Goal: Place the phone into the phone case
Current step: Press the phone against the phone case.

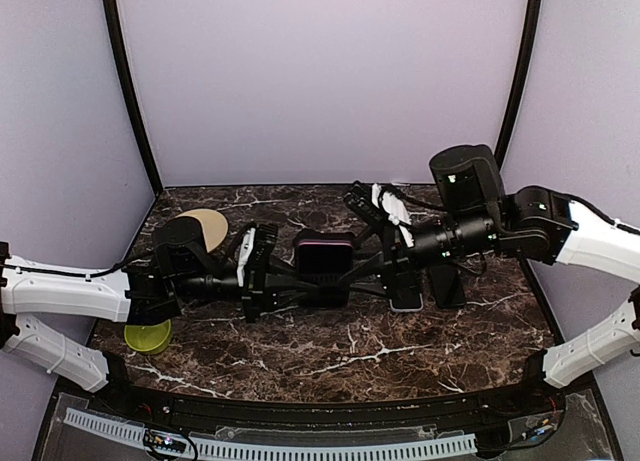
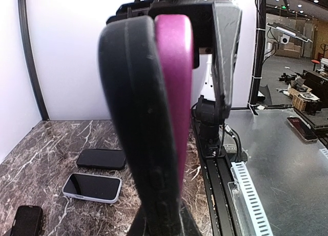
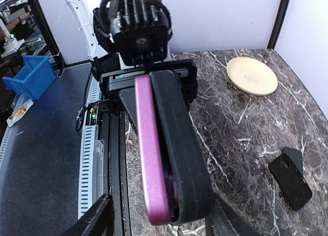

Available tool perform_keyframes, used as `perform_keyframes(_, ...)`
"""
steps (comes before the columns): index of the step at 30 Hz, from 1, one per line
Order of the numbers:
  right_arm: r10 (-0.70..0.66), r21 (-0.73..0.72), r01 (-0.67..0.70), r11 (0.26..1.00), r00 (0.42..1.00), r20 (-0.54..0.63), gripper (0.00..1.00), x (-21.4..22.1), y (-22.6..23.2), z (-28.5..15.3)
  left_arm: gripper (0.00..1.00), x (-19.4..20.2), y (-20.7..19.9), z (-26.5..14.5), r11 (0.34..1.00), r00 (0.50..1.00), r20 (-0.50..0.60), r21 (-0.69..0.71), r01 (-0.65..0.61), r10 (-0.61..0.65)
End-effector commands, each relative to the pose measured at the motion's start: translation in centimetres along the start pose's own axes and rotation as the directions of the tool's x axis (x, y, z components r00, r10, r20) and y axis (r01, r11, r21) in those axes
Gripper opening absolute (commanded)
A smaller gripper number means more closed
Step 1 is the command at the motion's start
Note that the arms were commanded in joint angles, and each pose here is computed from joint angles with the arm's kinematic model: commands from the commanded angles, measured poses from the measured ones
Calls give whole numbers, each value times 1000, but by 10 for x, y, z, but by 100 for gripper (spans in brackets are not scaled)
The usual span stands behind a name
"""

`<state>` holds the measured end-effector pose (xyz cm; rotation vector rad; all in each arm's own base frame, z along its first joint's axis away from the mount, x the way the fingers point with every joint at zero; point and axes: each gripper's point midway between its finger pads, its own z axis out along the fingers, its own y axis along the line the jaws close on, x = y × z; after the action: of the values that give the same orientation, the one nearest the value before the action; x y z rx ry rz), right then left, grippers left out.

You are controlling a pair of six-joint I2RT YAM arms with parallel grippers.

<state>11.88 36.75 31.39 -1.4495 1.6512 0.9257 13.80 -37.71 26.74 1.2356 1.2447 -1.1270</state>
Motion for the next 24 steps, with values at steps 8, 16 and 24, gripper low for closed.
perform_keyframes(8,48,-99,-32,995,985,163,0,-9,6,13,0,-10,-16,5,995,997,76,99,-20,12)
perform_keyframes(16,54,-82,-44,996,991,126,0,22,3,24,51,-3,-14,7,996,999,49,92,-17,12)
perform_keyframes(24,42,-8,-41,999,995,89,0,56,-12,43,74,28,-15,4,988,984,-133,111,-105,119)
